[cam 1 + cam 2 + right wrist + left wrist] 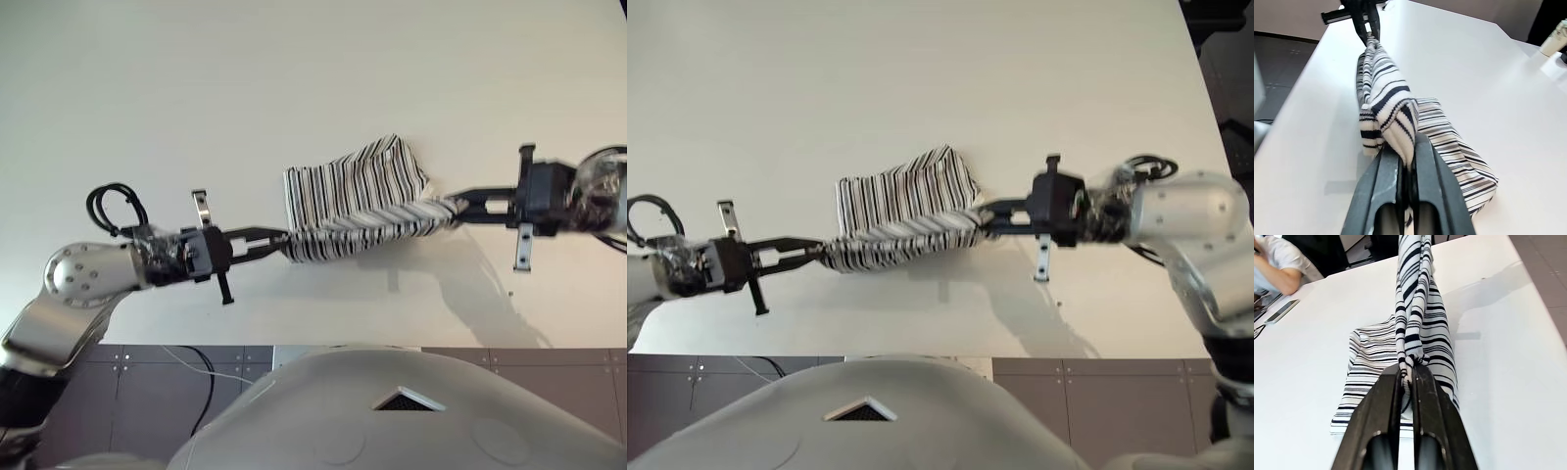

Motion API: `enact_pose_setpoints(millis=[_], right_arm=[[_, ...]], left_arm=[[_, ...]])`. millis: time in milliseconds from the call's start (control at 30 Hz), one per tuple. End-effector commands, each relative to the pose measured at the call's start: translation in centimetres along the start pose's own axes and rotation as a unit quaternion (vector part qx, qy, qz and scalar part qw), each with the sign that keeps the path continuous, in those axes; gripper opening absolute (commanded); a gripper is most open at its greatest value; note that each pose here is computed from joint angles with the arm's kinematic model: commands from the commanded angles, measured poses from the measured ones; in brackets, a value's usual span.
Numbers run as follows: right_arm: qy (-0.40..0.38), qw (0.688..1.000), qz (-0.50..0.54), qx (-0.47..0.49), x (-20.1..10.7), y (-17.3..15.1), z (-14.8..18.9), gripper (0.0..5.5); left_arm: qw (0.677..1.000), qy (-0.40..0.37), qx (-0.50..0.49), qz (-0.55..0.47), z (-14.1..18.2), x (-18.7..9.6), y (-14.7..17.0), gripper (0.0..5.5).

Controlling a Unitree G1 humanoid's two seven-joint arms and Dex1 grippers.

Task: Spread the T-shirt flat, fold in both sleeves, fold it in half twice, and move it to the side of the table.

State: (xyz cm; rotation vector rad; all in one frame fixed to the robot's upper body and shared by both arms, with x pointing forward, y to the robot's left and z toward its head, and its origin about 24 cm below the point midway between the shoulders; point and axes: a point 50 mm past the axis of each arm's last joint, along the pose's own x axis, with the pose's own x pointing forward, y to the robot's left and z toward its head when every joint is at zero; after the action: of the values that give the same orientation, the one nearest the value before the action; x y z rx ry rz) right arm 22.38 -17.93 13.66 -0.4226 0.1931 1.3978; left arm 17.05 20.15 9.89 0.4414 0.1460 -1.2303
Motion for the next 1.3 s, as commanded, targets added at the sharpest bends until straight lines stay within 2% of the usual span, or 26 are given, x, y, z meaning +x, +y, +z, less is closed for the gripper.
enact_pose_setpoints(millis=[33,133,267,400,533,567,633,733,767,833,900,1000,1100,1200,1300], right_arm=[[0.029,0.999,-0.02,0.034,2.0,-4.2,-2.9,0.1],[0.054,0.996,-0.044,0.059,3.5,-7.1,-5.2,0.1],[0.075,0.993,-0.054,0.069,5.3,-9.0,-6.7,0.1],[0.078,0.993,-0.05,0.067,6.9,-9.5,-7.4,0.1],[0.123,0.988,-0.089,0.032,7.6,-9.6,-8.7,0.1],[0.127,0.986,-0.106,0.028,7.6,-9.8,-8.9,0.35],[0.116,0.983,-0.144,0.022,7.3,-10.2,-8.9,0.7],[0.084,0.977,-0.198,0.01,7.0,-10.9,-8.3,1.22],[0.066,0.975,-0.212,0.006,7.0,-11.1,-8.0,1.26],[0.029,0.972,-0.234,-0.003,7.1,-11.1,-7.3,1.26],[-0.014,0.97,-0.244,-0.017,7.4,-11.0,-6.4,1.26],[-0.059,0.98,-0.185,-0.033,8.8,-9.4,-5.6,1.26],[-0.064,0.994,-0.082,-0.027,10.4,-7.1,-6.0,1.26],[-0.042,0.999,-0.006,0.001,11.1,-5.4,-7.2,1.26],[0.004,0.999,0.008,0.045,11.3,-4.8,-9.3,1.26]], left_arm=[[0.998,0.037,-0.022,0.038,-2.1,2.2,3.4,0.12],[0.996,0.058,-0.03,0.058,-3.5,4.1,5.8,0.12],[0.993,0.089,-0.018,0.07,-4.8,5.7,8.1,0.12],[0.993,0.102,-0.009,0.064,-5.7,6.3,8.1,0.12],[0.991,0.116,-0.014,0.067,-6.6,6.8,7.7,0.12],[0.99,0.12,-0.016,0.074,-6.8,6.9,7.7,0.49],[0.988,0.118,-0.023,0.093,-7.1,6.9,7.5,0.8],[0.986,0.074,-0.049,0.144,-6.5,6.9,7.7,1.21],[0.982,0.059,-0.064,0.17,-6.3,6.8,8.1,1.38],[0.971,0.047,-0.09,0.218,-6.3,6.6,8.8,1.38],[0.954,0.065,-0.111,0.27,-6.9,6.5,9.7,1.38],[0.939,0.12,-0.121,0.3,-8.2,6.7,10.2,1.38],[0.94,0.19,-0.067,0.277,-9.3,7.2,9.7,1.38],[0.943,0.189,-0.033,0.27,-8.9,7.6,10.0,1.38],[0.949,0.152,-0.002,0.277,-7.5,8.1,10.4,1.38]])
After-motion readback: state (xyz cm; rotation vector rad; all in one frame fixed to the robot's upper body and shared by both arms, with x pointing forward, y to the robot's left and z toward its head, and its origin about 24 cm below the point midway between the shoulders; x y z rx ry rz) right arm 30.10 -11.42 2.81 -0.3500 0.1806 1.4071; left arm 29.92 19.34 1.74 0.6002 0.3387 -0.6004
